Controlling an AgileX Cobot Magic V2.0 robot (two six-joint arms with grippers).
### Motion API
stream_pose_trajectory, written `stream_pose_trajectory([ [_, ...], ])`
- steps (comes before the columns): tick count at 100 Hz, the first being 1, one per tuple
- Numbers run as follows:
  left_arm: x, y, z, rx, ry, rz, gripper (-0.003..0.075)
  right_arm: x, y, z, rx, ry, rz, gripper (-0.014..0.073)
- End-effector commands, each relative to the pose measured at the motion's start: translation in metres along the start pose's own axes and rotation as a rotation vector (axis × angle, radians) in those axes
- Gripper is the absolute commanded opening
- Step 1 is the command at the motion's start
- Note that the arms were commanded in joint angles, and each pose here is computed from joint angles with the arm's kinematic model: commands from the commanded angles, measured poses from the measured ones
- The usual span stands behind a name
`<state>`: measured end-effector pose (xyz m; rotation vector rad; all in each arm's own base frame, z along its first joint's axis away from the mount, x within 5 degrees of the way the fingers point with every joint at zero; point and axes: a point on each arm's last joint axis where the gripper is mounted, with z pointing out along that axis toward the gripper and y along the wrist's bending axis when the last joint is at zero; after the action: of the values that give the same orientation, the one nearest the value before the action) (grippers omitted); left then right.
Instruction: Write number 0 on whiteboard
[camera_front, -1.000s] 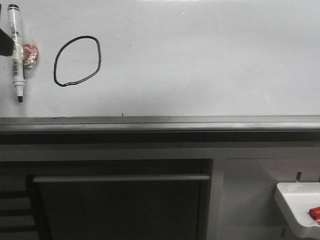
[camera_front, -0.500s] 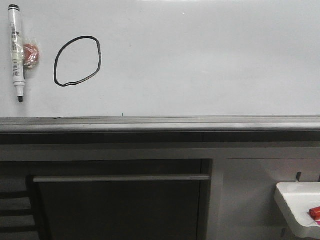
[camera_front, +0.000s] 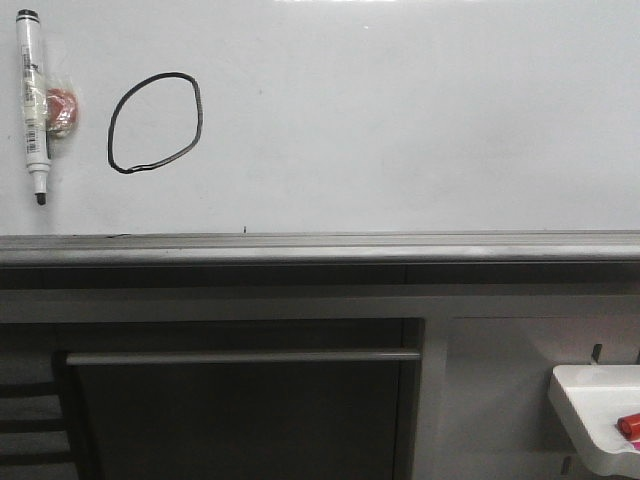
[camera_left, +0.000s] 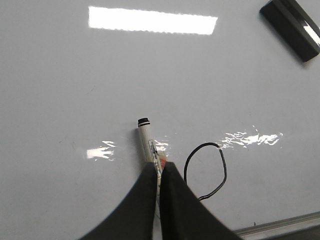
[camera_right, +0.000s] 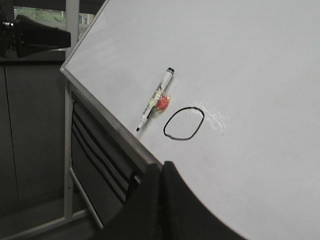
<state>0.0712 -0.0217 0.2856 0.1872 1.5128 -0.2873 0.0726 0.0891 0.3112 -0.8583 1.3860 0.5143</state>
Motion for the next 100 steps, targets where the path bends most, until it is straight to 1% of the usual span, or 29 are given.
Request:
stream_pose_trajectory([
  [1, -0.0089, -0.0037, -0.0043, 0.041, -0.089, 0.018, -0.002, -0.0035, -0.0013, -0.0086, 0.03, -0.106, -0.017, -0.0065],
  [15, -0.0083, -0.0039, -0.0055, 0.043, -0.097, 0.031, -0.002, 0.0055, 0.0007, -0.0131, 0.029, -0.101, -0.017, -0.0065],
  [100, -0.0078, -0.0039, -0.0054, 0.043, -0.095, 0.028, -0.002, 0.0055, 0.0007, -0.0131, 0.029, -0.101, -0.017, -0.0066],
])
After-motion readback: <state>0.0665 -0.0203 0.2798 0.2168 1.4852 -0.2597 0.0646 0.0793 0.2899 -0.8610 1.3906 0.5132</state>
